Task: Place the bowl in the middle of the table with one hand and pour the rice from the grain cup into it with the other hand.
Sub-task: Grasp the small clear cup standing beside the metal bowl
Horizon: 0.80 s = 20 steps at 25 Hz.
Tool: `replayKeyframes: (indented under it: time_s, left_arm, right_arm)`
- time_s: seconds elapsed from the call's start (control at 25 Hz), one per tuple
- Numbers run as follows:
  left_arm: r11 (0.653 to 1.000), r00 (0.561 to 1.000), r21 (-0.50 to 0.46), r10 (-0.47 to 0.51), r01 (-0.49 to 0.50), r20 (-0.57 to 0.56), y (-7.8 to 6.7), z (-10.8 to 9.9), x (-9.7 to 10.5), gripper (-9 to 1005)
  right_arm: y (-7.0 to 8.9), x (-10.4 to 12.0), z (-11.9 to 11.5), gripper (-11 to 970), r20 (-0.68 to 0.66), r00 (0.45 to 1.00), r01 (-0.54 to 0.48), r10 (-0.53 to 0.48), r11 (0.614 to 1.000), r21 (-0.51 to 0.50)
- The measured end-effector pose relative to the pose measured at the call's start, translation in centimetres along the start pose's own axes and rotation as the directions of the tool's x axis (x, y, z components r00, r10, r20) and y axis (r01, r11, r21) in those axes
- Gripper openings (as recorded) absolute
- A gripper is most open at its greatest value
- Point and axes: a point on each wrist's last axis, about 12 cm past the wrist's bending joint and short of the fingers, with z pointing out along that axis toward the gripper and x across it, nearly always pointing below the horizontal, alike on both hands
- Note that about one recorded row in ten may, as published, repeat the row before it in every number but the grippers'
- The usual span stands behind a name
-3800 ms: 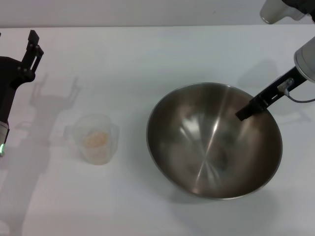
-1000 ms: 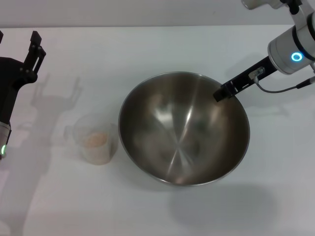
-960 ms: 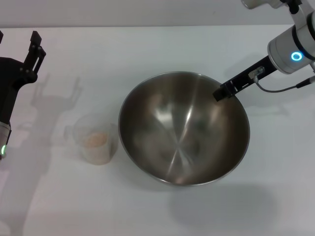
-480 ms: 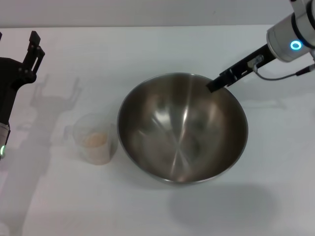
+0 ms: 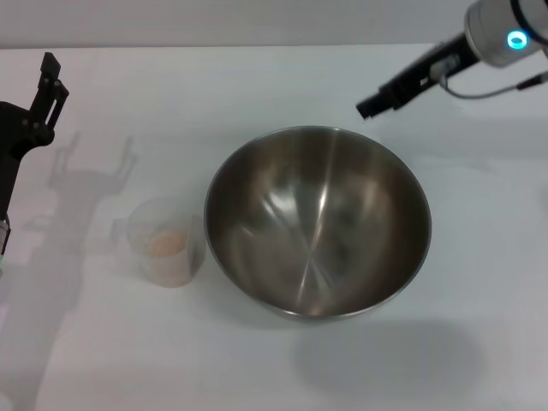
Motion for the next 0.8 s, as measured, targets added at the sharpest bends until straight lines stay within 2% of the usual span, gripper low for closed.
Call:
replayKeyframes:
  time_s: [0.24, 0.44, 0.48, 0.52, 0.68, 0.8]
  left_arm:
    - [1.0, 1.0, -0.01, 0.0, 0.0, 0.008, 0.2, -0.4, -0.1, 710]
    - [1.0, 1.0, -0.016, 0.001, -0.001, 0.008, 0.3, -0.6, -0.1, 708]
    - [1.0, 1.0, -0.017, 0.002, -0.002, 0.008, 0.3, -0.6, -0.1, 707]
    - [1.0, 1.0, -0.017, 0.002, -0.002, 0.007, 0.3, -0.6, -0.1, 707]
    - [1.0, 1.0, -0.019, 0.003, -0.003, 0.008, 0.4, -0.6, -0.1, 705]
    - [1.0, 1.0, -0.023, 0.003, -0.003, 0.009, 0.4, -0.5, -0.1, 704]
  right_arm:
    - [0.1, -2.2, -1.3, 448, 0.125, 0.99, 0.057, -0.065, 0.996, 0.07]
    - [0.6, -3.0, -1.3, 448, 0.282, 0.945, 0.115, -0.166, 0.975, 0.19]
    - [1.0, -3.1, -1.0, 448, 0.34, 0.913, 0.141, -0.226, 0.956, 0.256]
    - [1.0, -3.1, -1.0, 448, 0.34, 0.913, 0.141, -0.226, 0.956, 0.256]
    - [2.5, -2.8, 0.1, 447, 0.451, 0.823, 0.166, -0.344, 0.906, 0.389]
    - [3.6, -1.9, 0.6, 447, 0.541, 0.723, 0.137, -0.43, 0.857, 0.497]
